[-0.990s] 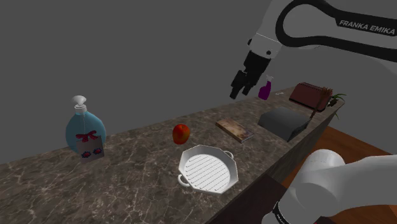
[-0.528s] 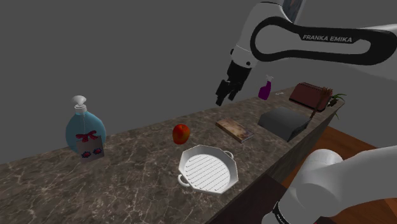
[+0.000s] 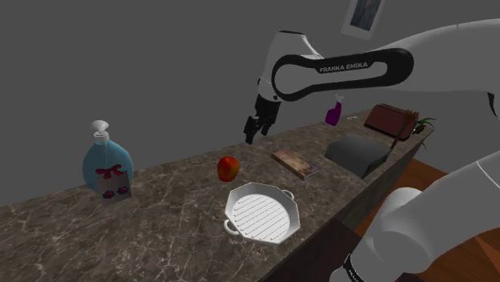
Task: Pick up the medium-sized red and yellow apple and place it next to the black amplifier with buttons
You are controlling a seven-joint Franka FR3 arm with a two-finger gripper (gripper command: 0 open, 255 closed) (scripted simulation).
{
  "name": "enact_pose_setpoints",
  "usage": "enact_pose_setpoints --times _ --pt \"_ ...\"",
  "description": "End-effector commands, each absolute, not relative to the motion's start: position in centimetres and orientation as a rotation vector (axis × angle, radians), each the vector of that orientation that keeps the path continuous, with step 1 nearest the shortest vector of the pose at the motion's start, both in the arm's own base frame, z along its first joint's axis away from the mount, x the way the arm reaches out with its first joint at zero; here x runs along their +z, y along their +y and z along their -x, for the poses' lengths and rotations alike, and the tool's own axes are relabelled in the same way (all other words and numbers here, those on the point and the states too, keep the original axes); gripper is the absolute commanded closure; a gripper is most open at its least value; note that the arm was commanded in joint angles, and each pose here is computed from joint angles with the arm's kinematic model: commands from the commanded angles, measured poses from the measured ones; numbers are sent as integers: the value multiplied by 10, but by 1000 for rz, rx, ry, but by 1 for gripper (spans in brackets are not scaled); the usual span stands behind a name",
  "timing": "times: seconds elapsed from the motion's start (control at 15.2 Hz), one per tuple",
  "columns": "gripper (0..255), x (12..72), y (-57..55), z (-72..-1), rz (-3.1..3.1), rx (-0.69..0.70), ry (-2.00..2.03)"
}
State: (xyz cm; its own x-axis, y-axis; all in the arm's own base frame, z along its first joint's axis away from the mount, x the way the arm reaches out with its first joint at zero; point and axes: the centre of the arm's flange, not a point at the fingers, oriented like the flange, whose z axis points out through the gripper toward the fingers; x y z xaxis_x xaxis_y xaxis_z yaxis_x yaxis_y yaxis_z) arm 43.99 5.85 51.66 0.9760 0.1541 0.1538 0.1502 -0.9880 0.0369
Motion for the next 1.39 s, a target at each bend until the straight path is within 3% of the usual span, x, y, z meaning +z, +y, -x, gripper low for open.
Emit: enact_pose_setpoints --times 0.0,0.46,1.32 --pt "0 498 65 -458 -3085 238 268" --pt "0 436 93 -520 -3039 213 364" --pt "0 397 91 -526 -3039 213 364"
